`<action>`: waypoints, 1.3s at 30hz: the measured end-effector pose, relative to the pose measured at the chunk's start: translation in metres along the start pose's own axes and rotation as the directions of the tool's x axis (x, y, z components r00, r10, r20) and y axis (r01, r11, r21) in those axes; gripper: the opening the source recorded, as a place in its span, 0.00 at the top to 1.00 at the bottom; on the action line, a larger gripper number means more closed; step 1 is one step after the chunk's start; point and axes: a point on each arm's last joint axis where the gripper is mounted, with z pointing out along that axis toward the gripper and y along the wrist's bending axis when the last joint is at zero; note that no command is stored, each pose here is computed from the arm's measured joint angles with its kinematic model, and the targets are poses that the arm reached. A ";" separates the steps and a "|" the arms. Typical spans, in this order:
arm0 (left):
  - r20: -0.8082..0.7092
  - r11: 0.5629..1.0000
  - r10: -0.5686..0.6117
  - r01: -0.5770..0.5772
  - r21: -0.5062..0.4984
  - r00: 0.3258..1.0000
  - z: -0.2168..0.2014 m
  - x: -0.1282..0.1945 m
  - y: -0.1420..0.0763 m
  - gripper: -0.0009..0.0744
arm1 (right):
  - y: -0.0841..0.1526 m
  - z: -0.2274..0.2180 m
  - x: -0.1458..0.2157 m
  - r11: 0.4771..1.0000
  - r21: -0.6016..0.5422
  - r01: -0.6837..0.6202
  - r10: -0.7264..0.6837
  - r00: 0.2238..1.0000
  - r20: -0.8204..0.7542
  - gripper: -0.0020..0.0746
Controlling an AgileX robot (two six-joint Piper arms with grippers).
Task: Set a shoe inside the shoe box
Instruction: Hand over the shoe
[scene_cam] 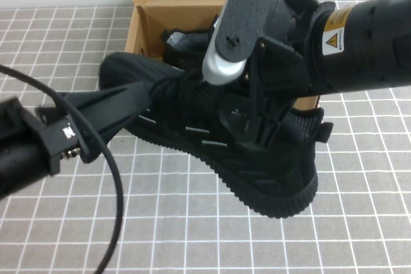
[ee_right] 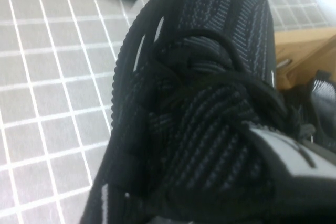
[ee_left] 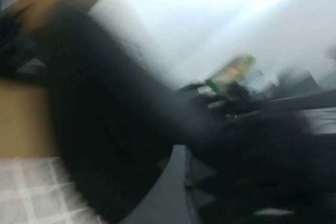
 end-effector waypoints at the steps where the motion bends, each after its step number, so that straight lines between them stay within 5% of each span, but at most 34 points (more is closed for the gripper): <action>1: -0.005 0.999 0.044 -0.044 0.025 0.999 0.000 -0.005 -0.006 0.13 | 0.000 0.000 0.001 1.000 -0.001 0.007 -0.007 1.000 -0.010 0.98; 12: -0.053 0.978 0.199 -0.202 -0.054 0.979 -0.002 -0.028 -0.019 0.20 | 0.000 0.000 0.005 1.000 -0.006 0.029 -0.029 0.998 -0.049 0.98; 17: -0.152 0.994 -0.016 -0.002 -0.112 0.988 -0.004 -0.018 -0.015 0.23 | 0.000 0.000 0.006 1.000 0.000 0.025 -0.025 0.998 -0.064 0.98; 28: -0.086 0.974 -0.036 0.015 -0.228 0.996 -0.002 -0.024 -0.001 0.24 | -0.002 0.000 0.003 0.997 0.027 -0.068 0.069 0.997 -0.031 0.98; 39: 0.000 0.976 -0.165 0.164 -0.143 0.986 0.022 -0.035 0.016 0.24 | -0.008 0.000 -0.005 0.972 0.067 -0.226 0.220 0.972 0.077 0.98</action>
